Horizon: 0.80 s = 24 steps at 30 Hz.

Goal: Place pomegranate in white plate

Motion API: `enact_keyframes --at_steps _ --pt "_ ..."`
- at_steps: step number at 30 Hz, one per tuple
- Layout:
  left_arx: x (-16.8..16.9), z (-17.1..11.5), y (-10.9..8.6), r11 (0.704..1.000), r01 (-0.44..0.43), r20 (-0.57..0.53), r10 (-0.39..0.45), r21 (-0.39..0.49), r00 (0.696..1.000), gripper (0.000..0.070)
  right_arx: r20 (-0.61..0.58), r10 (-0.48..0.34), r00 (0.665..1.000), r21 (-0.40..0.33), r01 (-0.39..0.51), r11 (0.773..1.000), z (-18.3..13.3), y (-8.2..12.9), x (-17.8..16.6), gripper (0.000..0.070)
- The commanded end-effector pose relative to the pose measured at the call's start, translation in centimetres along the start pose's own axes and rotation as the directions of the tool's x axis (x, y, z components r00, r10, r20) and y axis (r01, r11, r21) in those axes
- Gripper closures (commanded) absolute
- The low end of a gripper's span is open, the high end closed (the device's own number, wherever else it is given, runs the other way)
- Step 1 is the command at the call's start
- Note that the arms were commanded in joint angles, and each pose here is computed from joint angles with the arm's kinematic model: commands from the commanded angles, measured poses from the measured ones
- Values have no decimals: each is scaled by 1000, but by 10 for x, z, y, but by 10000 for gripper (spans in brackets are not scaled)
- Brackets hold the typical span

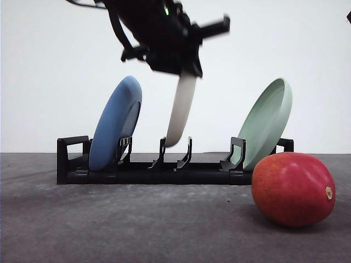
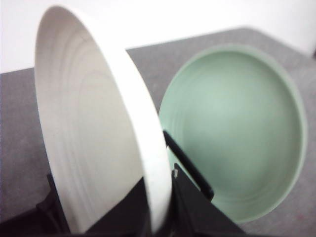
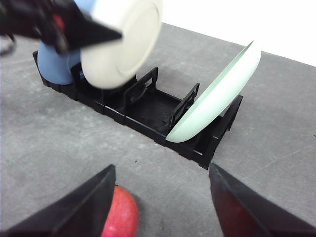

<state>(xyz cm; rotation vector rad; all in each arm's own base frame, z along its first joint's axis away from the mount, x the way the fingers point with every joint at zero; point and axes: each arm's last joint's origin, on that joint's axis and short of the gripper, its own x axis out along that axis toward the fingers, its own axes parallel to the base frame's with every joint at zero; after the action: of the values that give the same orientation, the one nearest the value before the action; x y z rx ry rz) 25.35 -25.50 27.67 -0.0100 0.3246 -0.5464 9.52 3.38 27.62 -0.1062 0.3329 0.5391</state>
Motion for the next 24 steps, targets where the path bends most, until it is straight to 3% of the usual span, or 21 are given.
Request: enact_keyframes --at_steps 1,8,12,19,24 --pt "-9 13 -6 999 33 26 -32 -40 999 689 22 -1 1000 -9 1 1000 6 0 -2 316" --pt "-48 32 -7 987 153 2 -153 -53 988 689 22 -1 1000 -9 2 1000 6 0 -2 316" --pt "-73 35 -8 977 208 -67 -210 -40 975 689 22 -1 1000 -9 2 1000 5 0 -2 316" --pt "-116 25 -7 972 233 -250 -215 42 944 689 21 -1 1000 -8 2 1000 6 0 -2 316" --pt "-142 9 -4 962 265 -270 -239 61 933 689 21 -1 1000 -8 2 1000 5 0 -2 316"
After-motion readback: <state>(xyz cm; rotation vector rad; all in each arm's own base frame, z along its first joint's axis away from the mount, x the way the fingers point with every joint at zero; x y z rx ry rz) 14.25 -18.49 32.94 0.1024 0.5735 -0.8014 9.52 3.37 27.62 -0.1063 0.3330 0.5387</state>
